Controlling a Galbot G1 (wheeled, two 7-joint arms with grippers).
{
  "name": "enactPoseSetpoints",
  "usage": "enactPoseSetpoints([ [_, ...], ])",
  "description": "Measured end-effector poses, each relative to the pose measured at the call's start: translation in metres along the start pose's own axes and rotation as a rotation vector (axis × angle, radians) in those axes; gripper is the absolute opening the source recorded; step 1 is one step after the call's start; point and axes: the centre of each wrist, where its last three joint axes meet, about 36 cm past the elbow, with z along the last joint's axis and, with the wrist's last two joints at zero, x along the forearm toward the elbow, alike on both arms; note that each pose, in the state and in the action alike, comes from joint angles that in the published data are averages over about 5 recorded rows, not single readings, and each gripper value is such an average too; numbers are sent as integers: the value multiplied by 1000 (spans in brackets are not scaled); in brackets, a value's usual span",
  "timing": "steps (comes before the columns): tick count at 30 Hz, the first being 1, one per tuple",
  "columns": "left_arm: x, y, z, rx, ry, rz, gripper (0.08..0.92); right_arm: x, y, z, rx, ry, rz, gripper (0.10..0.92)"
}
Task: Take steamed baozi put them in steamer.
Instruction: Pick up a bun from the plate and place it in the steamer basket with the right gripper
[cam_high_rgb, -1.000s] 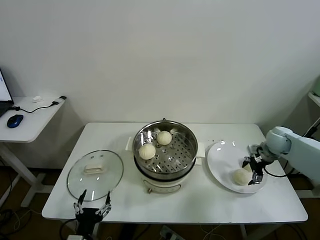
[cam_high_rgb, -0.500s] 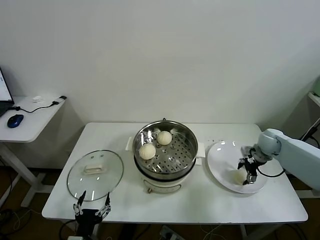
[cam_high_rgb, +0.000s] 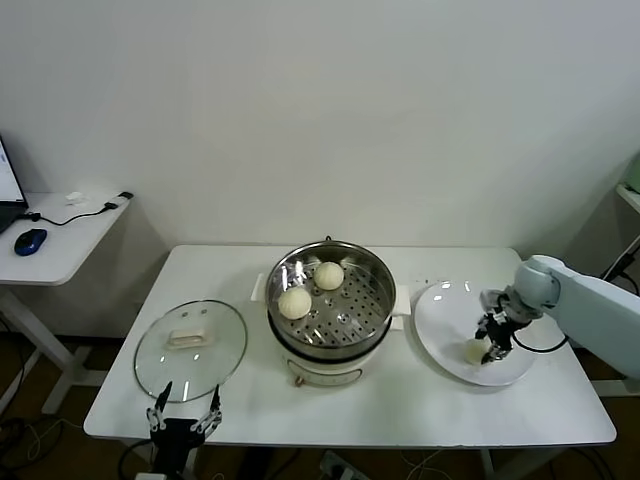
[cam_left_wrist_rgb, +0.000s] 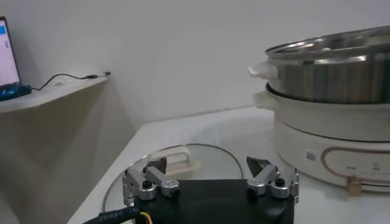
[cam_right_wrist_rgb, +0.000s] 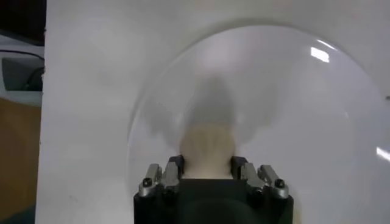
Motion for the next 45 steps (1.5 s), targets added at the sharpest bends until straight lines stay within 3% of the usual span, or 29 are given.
enactPoseSetpoints([
  [9, 1, 1, -1, -1, -2, 1, 823, 85, -40, -52, 333, 4, 56, 534],
  [16, 2, 1, -1, -2, -3, 2, 823, 176, -61, -136, 755, 58, 140, 546],
  [22, 5, 0, -1, -4, -1, 4, 823, 213, -55, -217, 1088, 111, 164, 556],
  [31, 10, 1, -1, 3, -3, 0, 823, 196, -35, -321, 1460, 160, 131, 560],
  [45, 10, 6, 2, -2, 2, -13, 823, 113, -2, -397, 1714, 80, 3, 560],
])
